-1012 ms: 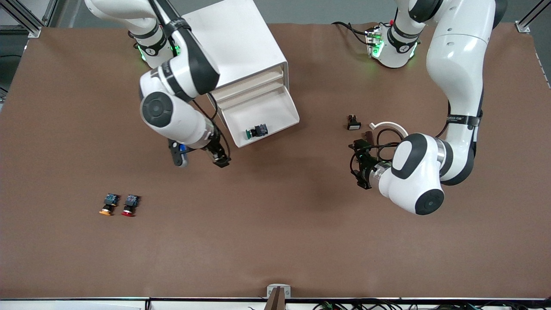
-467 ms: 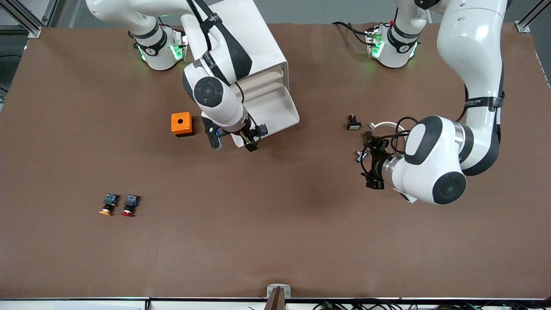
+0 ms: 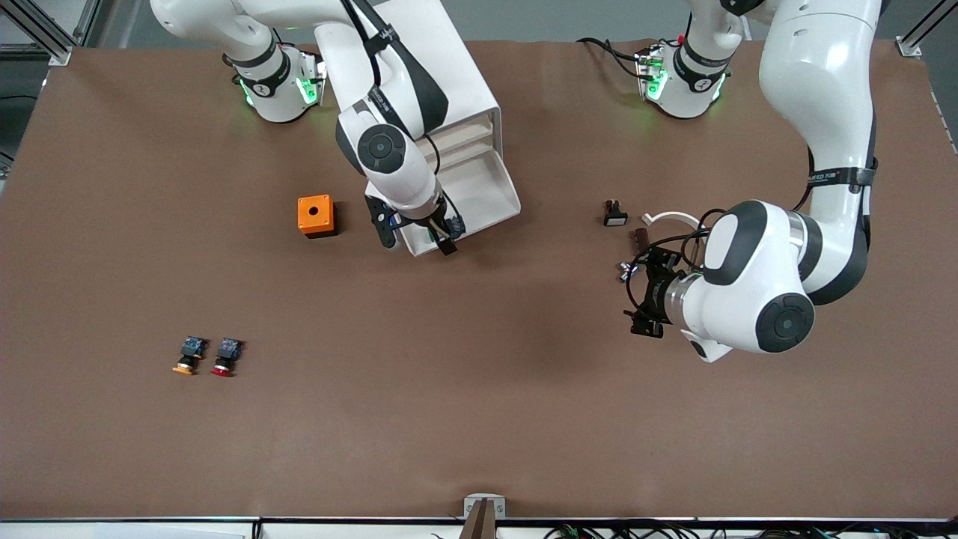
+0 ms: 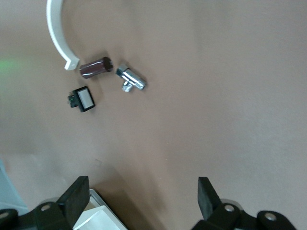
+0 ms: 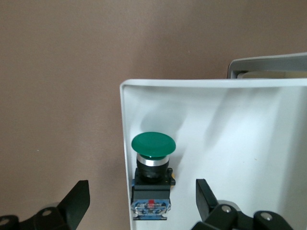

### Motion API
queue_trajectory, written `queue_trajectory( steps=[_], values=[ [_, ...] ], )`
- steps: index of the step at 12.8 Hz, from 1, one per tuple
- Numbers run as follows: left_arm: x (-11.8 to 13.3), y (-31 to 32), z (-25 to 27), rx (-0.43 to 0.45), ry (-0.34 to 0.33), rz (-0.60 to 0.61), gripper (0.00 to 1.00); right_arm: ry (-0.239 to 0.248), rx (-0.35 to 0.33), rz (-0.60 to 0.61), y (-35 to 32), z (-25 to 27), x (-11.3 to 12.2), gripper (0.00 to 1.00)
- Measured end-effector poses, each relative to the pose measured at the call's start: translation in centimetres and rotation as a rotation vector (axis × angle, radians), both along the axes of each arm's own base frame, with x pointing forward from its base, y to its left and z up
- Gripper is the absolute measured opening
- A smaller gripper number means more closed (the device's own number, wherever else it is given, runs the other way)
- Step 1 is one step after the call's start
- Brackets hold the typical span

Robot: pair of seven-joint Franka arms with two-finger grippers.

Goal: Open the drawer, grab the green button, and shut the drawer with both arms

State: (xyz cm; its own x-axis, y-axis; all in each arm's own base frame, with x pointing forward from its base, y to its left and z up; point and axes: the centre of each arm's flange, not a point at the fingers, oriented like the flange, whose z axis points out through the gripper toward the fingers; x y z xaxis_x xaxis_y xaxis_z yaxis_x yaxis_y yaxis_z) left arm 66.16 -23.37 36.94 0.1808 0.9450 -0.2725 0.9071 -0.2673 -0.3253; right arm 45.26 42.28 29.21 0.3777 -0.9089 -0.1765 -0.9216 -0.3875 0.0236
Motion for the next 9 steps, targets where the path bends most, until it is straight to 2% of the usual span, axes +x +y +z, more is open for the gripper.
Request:
queue_trajectory(
  steps=[2, 3, 4, 9],
  values=[
    [0.25, -0.1, 0.09, -0.026, -0.031, -0.047, 1.0, -0.002, -0.001, 0.002, 0.05, -0.32, -0.3, 0.95],
    [0.37, -0.11, 0.14, -0.037, -0.045, -0.069, 1.0, -0.003, -0.001, 0.004, 0.16, -0.31, -0.4, 0.89],
    [0.41, -0.11, 0.15, -0.048, -0.053, -0.092, 1.0, -0.005, 0.001, 0.006, 0.29, -0.29, -0.49, 0.89],
    [0.48, -0.07, 0.17, -0.084, -0.077, -0.184, 1.0, -0.017, 0.005, 0.011, 0.65, -0.69, -0.86, 0.73]
  ],
)
